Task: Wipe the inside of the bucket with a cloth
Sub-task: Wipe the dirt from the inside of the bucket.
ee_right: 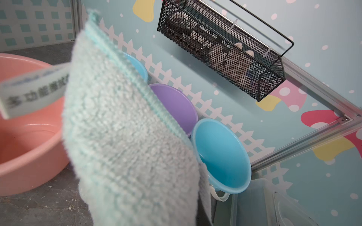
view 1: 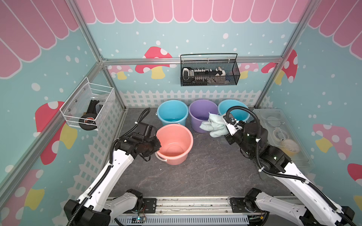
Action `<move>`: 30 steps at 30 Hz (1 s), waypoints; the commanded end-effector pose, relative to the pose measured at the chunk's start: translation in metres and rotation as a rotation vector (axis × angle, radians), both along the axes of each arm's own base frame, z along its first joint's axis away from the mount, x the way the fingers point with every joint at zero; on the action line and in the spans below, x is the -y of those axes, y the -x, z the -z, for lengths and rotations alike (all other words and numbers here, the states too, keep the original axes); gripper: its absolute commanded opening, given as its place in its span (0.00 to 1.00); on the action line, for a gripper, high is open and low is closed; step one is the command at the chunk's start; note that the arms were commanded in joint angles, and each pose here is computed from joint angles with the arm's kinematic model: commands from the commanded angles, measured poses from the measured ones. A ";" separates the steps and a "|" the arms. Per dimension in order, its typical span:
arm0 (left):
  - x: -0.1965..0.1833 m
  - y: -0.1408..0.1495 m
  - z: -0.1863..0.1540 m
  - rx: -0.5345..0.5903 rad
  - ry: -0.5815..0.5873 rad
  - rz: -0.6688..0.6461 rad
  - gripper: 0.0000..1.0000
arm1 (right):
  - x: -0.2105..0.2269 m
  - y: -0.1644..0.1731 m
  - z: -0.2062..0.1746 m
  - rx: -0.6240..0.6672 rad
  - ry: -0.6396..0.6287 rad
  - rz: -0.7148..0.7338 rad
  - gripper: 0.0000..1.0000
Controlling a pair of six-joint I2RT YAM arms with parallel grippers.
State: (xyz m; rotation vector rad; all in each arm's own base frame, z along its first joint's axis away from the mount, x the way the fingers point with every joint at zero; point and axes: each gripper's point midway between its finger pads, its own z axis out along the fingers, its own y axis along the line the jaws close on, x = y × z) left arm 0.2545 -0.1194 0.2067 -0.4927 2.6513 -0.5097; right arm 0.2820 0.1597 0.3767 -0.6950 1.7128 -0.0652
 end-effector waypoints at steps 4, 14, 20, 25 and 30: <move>0.064 -0.024 -0.023 0.135 0.027 0.294 0.00 | -0.016 0.008 -0.018 -0.074 -0.103 -0.072 0.01; 0.114 -0.037 0.008 0.099 0.014 0.467 0.00 | -0.050 0.019 -0.005 -0.190 -0.048 -0.264 0.05; 0.122 -0.038 0.024 0.070 -0.006 0.504 0.00 | -0.065 0.020 0.041 -0.293 0.065 -0.350 0.01; 0.121 -0.040 0.025 0.109 -0.047 0.524 0.00 | -0.087 0.028 0.086 -0.375 0.191 -0.527 0.00; 0.126 -0.038 0.024 0.122 -0.039 0.572 0.00 | -0.103 0.034 0.132 -0.384 0.332 -0.712 0.00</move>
